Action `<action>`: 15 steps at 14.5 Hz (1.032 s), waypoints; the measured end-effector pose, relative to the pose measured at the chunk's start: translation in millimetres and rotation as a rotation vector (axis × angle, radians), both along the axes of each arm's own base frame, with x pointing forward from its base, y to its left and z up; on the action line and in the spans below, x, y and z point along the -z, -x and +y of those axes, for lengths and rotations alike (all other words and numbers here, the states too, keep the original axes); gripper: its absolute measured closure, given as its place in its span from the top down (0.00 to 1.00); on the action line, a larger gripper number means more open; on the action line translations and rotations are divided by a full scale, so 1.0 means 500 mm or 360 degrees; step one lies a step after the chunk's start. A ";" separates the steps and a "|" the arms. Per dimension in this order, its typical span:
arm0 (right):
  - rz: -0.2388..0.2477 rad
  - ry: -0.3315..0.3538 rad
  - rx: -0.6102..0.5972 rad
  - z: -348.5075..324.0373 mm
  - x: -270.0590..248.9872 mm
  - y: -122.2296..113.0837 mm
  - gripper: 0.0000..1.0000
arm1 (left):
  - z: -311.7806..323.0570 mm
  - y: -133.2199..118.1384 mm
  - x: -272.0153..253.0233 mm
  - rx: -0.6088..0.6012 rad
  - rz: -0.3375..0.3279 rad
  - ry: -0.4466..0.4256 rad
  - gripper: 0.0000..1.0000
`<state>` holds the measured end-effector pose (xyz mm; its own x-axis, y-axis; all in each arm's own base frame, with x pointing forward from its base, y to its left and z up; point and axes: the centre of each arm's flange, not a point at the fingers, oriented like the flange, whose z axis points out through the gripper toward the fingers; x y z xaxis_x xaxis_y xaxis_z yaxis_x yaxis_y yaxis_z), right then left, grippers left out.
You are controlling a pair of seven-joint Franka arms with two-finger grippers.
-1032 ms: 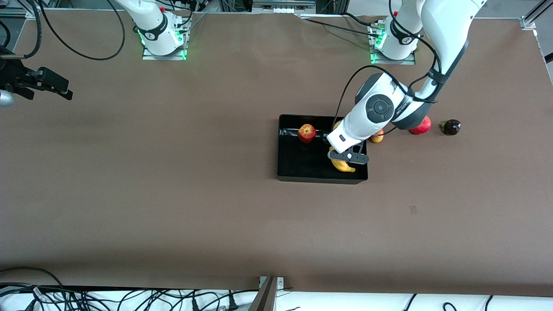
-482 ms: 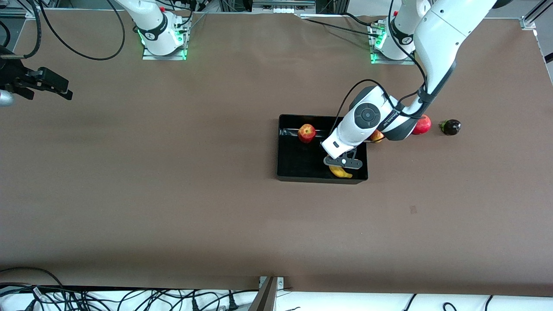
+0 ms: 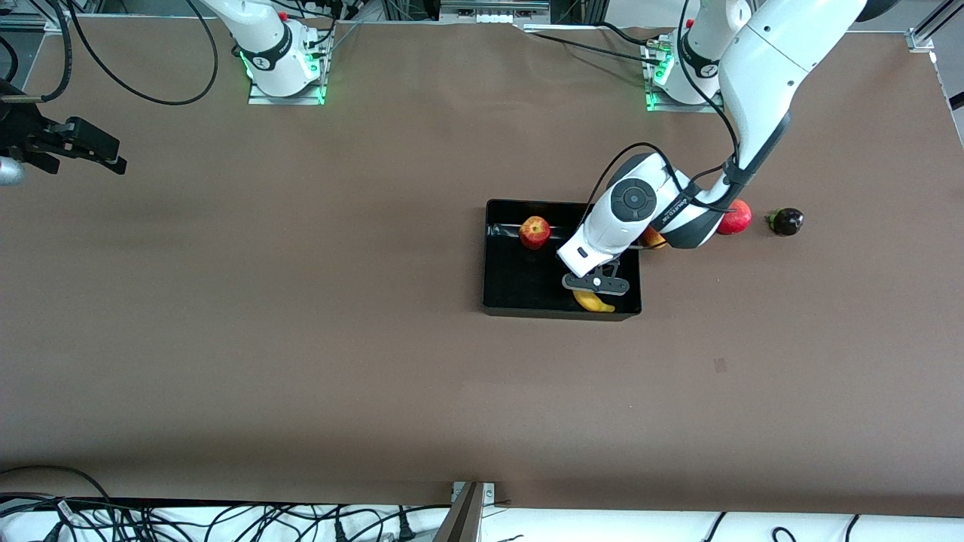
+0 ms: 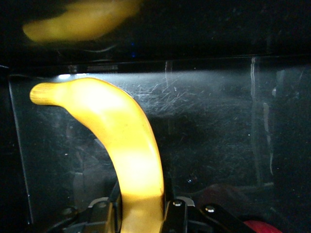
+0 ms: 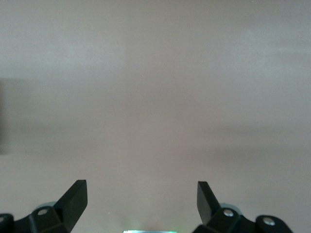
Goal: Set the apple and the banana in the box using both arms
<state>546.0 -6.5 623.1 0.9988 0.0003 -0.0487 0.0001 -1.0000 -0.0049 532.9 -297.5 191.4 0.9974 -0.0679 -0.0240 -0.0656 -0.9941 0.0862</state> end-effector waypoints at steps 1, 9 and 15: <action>0.0000 0.0000 0.0000 0.000 0.000 0.000 1.00 | 0.002 0.000 0.005 -0.0003 0.0007 0.0000 0.48; 0.0000 0.0000 0.0000 0.000 0.000 0.000 1.00 | 0.028 -0.054 -0.097 -0.0160 0.0029 -0.0106 1.00; -0.0001 0.0000 0.0001 -0.001 0.000 0.000 1.00 | 0.120 -0.128 -0.475 -0.0439 0.0141 -0.0144 1.00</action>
<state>546.1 -6.8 623.3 0.9988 -0.0002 -0.0480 -0.0004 -1.0000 -0.0049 596.8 -237.3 428.8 0.9717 0.2114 -0.1055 0.2115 -0.9773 -0.0100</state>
